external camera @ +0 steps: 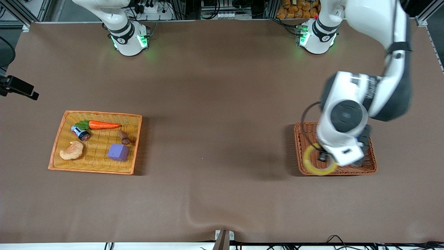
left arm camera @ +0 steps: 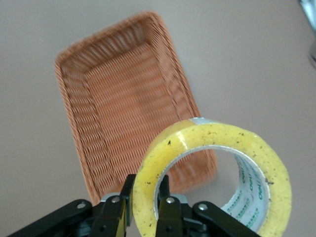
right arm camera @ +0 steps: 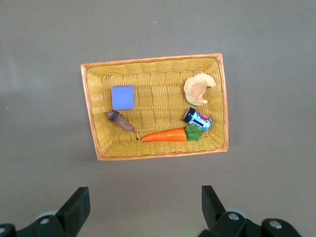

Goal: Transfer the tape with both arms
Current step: 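Carry the tape with the left gripper and lower it into the basket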

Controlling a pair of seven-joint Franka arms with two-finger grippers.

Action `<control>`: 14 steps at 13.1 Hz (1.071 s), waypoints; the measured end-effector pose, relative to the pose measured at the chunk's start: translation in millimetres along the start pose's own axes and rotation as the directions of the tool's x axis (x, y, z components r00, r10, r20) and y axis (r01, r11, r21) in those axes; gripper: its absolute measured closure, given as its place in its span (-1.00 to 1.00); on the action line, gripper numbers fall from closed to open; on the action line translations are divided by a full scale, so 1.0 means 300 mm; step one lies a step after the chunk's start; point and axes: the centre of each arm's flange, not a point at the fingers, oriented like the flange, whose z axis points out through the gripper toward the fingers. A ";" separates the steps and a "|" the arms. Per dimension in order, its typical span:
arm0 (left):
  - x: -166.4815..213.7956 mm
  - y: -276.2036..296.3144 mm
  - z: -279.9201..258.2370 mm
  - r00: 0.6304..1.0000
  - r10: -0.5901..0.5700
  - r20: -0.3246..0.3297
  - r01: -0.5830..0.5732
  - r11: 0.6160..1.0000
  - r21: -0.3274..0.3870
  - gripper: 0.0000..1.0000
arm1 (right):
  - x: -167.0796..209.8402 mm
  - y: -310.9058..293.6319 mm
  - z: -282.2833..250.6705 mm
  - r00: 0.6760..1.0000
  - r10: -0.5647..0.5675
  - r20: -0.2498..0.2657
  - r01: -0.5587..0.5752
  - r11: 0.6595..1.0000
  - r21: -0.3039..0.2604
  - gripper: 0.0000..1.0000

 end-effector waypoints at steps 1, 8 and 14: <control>0.057 -0.006 0.049 1.000 -0.019 0.005 0.019 0.999 0.027 0.56 | 0.000 0.000 0.006 1.000 -0.015 0.004 0.015 1.000 0.000 -1.00; -0.009 -0.009 0.464 1.000 0.023 -0.001 -0.022 0.988 0.152 0.56 | -0.007 -0.037 0.018 0.999 -0.048 0.025 0.048 0.999 -0.001 -1.00; 0.008 -0.181 0.565 0.998 0.055 -0.026 -0.051 0.989 0.139 0.56 | -0.010 -0.037 0.020 0.998 -0.050 0.033 0.050 0.999 -0.001 -1.00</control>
